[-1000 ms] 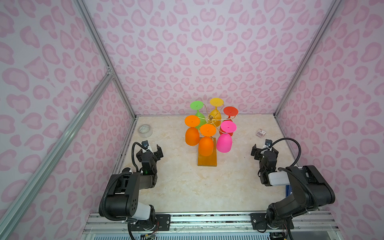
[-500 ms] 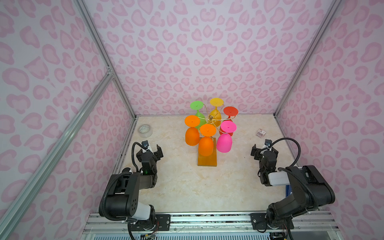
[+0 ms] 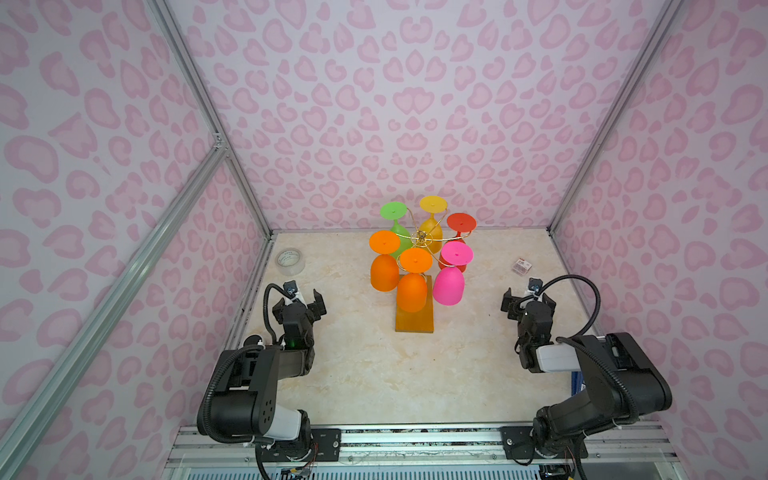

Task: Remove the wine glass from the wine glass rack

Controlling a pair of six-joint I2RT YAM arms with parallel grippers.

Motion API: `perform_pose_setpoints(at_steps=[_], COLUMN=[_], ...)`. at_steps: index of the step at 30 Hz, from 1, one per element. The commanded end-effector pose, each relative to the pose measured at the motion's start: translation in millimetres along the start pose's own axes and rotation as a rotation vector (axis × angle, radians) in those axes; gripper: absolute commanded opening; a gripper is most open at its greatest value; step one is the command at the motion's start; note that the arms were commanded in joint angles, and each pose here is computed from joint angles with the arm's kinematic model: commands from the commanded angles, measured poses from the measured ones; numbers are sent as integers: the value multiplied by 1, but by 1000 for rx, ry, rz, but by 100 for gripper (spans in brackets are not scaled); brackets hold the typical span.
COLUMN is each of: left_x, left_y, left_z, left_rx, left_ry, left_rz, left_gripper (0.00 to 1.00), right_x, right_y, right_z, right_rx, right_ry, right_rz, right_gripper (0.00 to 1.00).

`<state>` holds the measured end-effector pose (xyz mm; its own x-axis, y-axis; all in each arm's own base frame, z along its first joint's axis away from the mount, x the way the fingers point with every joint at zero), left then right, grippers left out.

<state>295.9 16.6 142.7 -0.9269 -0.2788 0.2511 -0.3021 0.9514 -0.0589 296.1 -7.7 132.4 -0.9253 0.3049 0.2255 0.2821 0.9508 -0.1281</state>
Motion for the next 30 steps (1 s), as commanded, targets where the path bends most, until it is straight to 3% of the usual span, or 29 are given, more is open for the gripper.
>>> perform_pose_setpoints(at_steps=[1, 5, 7, 15, 22, 27, 30], left_x=[1, 11, 18, 54, 82, 97, 102], left_y=[-8, -21, -27, -42, -64, -65, -63], left_z=[-24, -44, -58, -112, -148, -156, -159], left_rx=[-35, -75, -60, 104, 193, 214, 205], left_ry=[-8, -42, -77, -153, -104, -107, -117], left_rz=[-8, -19, 17, 180, 447, 515, 512], left_gripper=[97, 97, 97, 98, 99, 98, 92], right_x=[1, 8, 15, 37, 54, 46, 38], right_y=[-1, 1, -1, -7, -8, 9, 20], right_z=[-13, -36, -54, -142, -218, -252, -261], right_rx=[11, 30, -38, -219, -501, -590, -652], right_ry=[-1, -12, -50, -23, -12, 87, 131], right_rz=[14, -3, -28, -148, -447, -652, -767], right_gripper=[98, 98, 98, 99, 88, 85, 79])
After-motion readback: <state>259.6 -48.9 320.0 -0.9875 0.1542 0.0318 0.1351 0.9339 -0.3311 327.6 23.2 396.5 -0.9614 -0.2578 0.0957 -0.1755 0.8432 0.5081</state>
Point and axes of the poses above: each gripper's point midway between its finger pads, its own x axis back along the fingers, its own y axis along the line the jaws close on, z = x × y, the point moved 9 cm from there along x, back along the fingers, and after that the axes turned 3 degrees about x, right-handed, at the moved point
